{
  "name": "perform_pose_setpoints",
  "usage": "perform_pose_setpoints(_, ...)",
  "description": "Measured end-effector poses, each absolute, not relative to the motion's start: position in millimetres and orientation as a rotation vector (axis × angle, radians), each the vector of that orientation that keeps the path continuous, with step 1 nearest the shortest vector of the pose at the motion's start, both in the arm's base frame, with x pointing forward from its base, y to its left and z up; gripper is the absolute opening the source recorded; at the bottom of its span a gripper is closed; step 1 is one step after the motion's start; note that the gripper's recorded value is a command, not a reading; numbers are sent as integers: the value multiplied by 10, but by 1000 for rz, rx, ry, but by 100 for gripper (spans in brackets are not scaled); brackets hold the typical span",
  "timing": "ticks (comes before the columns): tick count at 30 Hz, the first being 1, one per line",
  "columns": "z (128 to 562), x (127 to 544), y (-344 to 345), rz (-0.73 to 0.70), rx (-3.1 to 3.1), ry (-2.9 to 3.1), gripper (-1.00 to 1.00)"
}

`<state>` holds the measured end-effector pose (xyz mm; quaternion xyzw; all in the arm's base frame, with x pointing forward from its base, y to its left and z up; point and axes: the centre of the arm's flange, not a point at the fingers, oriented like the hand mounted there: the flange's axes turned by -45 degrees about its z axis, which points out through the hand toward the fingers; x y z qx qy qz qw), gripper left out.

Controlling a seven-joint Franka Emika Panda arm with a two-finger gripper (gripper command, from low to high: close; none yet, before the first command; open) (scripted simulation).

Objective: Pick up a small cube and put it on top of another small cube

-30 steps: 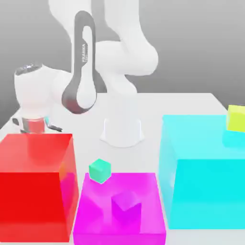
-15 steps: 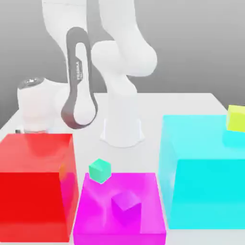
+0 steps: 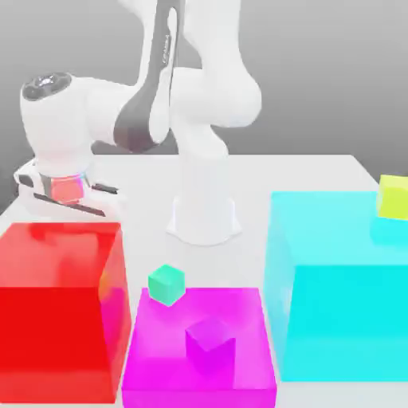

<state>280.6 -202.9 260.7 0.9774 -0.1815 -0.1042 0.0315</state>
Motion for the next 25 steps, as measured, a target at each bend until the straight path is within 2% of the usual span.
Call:
perform_pose_setpoints(8, 2998, 3029, -1300, -234, 2936, -816, -100)
perform_pose_setpoints(15, 3037, 3125, -725, -27, 2871, -1250, -100)
perform_pose_setpoints(22, 2439, 3141, -658, 1, 2852, -1316, -100)
perform_pose_setpoints(23, 2390, 3135, -656, 2, 2853, -1316, 100)
perform_pose_setpoints(25, 2390, 3135, -656, 2, 2853, -1316, 100)
